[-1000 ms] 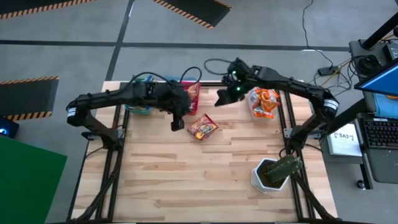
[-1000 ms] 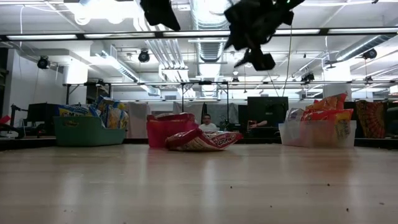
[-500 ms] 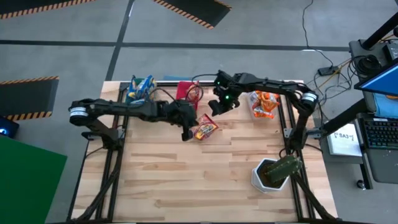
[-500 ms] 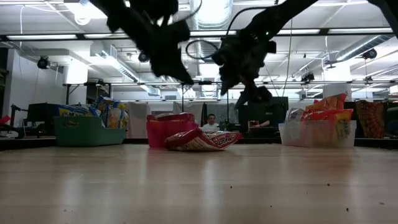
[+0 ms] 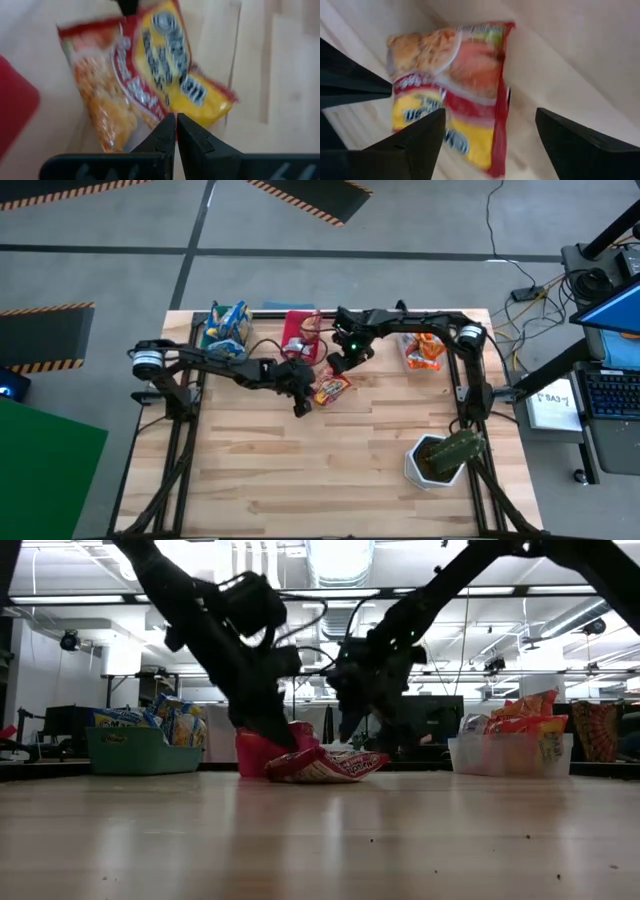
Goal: Sort Maruchan noodles
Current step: Put the red noodle pack into the red bin
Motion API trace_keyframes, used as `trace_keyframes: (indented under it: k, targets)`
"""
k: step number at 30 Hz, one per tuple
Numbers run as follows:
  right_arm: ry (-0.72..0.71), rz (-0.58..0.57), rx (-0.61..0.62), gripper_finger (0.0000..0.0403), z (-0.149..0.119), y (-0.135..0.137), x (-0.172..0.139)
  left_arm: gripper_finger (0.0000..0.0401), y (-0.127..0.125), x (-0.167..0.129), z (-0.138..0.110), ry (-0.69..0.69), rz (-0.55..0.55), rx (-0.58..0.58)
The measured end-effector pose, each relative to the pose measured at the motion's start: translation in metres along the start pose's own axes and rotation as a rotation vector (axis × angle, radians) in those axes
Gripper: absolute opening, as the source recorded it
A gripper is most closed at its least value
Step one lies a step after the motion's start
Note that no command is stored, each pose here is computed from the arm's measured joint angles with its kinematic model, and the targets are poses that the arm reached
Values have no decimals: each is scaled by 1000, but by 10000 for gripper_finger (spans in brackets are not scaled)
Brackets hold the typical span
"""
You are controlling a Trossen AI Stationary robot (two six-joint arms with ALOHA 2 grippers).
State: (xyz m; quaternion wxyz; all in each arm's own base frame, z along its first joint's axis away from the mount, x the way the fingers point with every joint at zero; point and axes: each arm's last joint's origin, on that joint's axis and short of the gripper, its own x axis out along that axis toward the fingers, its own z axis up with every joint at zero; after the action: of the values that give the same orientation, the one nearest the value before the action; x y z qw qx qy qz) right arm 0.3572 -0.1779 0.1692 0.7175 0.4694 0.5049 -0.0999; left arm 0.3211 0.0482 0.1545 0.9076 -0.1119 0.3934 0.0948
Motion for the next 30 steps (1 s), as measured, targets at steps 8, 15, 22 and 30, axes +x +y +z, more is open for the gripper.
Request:
trace_keyframes:
  k: [8, 15, 22, 30]
  targets:
    - [20, 31, -59, 306, 4, -5, 16, 0, 3, 23, -17, 82, 13, -11]
    - [30, 143, -86, 297, 5, 3, 17, 0, 4, 30, -19, 73, 12, -27]
    - [49, 223, -155, 283, 1, 16, 31, 0, 4, 31, -18, 59, 15, -50]
    - [36, 242, -203, 213, -1, 26, 35, 0, 4, 31, -18, 57, 17, -59]
